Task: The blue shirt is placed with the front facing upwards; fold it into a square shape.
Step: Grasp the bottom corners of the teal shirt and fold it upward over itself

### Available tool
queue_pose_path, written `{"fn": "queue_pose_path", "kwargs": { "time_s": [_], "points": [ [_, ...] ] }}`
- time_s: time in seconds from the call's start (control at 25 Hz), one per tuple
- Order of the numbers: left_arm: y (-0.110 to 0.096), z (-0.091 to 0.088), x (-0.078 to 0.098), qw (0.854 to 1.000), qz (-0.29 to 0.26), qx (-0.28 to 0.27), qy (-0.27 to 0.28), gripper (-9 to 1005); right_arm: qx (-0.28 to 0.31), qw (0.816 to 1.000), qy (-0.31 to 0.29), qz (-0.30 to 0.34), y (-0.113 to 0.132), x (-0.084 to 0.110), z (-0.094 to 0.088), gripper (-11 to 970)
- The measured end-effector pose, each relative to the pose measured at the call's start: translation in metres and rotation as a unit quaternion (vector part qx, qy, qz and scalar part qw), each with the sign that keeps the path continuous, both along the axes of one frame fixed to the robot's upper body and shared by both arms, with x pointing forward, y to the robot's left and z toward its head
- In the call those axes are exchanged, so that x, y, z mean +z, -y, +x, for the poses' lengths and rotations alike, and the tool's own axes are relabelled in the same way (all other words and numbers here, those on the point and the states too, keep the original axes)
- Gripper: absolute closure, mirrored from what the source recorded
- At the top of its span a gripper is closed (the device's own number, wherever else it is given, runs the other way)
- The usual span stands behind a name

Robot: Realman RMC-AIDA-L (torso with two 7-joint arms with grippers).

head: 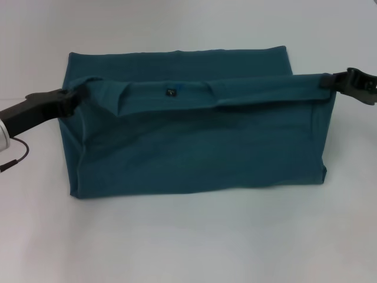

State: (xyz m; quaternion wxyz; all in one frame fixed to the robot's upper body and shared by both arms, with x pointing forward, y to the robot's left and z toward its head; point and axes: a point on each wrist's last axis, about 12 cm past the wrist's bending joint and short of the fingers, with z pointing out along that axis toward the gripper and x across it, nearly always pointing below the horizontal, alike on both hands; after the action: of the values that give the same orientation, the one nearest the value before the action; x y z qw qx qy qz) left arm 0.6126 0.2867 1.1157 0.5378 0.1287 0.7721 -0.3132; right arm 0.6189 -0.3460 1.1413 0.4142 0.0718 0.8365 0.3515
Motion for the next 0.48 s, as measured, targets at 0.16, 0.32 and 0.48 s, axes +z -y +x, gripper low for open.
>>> {"fn": "queue_pose_path", "kwargs": {
  "time_s": [0.16, 0.32, 0.48],
  "points": [
    [0.0, 0.001, -0.001, 1.0, -0.003, 0.007, 0.0, 956, 0.005, 1.0, -0.001, -0.022, -0.009, -0.002, 0.009, 915],
    [0.001, 0.0, -0.004, 1.0, -0.004, 0.011, -0.003, 956, 0.013, 0.999, -0.004, -0.033, -0.02, -0.008, 0.015, 914],
    [0.002, -0.001, -0.007, 1.0, -0.006, 0.017, -0.005, 956, 0.012, 0.999, 0.001, -0.042, -0.024, -0.012, 0.016, 914]
  ]
}}
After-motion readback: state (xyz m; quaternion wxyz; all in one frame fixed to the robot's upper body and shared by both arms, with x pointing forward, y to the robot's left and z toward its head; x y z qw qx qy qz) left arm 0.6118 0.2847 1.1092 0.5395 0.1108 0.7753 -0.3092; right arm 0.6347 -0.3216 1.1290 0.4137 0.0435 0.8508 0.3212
